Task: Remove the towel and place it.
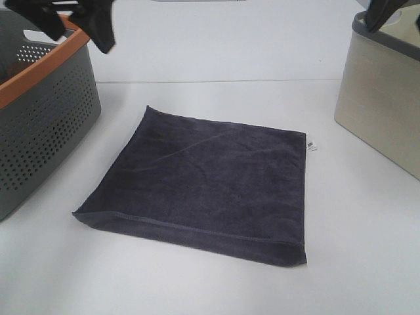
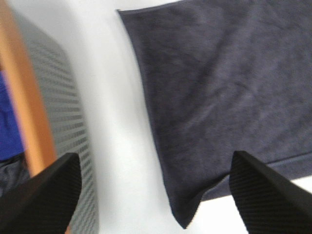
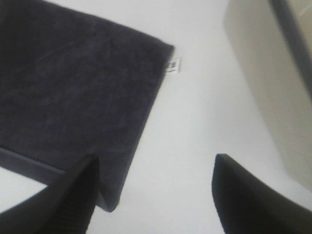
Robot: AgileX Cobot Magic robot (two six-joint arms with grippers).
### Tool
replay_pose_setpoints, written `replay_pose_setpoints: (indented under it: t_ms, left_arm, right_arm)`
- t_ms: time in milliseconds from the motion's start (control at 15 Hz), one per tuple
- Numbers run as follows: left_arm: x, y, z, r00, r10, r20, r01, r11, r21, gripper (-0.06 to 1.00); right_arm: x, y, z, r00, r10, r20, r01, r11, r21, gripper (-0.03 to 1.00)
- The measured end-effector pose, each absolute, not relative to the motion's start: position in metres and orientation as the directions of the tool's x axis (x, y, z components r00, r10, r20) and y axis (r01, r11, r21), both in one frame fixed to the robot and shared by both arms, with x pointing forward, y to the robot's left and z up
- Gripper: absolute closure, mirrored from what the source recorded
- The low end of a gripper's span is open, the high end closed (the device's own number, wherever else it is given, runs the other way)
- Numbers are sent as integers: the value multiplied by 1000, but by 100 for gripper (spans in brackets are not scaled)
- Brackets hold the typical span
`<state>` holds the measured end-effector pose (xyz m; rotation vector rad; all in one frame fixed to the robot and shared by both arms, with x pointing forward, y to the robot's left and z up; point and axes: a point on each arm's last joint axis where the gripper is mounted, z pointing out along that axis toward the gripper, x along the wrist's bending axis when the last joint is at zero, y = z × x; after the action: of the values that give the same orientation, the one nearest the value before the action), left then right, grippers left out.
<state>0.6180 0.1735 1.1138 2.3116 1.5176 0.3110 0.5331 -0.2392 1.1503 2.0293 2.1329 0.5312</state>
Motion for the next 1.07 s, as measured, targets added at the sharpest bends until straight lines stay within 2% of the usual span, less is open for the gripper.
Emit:
replay_pose_setpoints:
  t_ms: [200, 267, 333, 600, 933, 1067]
  left_arm:
    - [619, 248, 1138, 202, 979, -2, 868, -179, 464, 16]
    - [612, 271, 1145, 143, 990, -2, 872, -125, 473, 16]
    - [582, 306, 1152, 47, 999, -3, 880, -40, 473, 16]
    - [502, 314, 1157, 10, 1000, 0, 882, -9, 471, 16]
    - [403, 316, 1159, -28, 996, 90, 834, -26, 551, 16]
    - [377, 316, 1152, -37, 994, 107, 821, -31, 569, 16]
  right_arm:
    - [526, -292, 1164, 93, 989, 111, 907, -130, 400, 38]
    - [517, -300, 1169, 118, 988, 96, 896, -147, 418, 38]
    - [494, -304, 1172, 131, 988, 80, 888, -153, 433, 38]
    - [420, -302, 1153, 119, 990, 73, 894, -139, 426, 38]
    - [319, -299, 1121, 103, 992, 78, 842, -128, 524, 38]
    - [296, -298, 1111, 100, 992, 77, 814, -126, 567, 38]
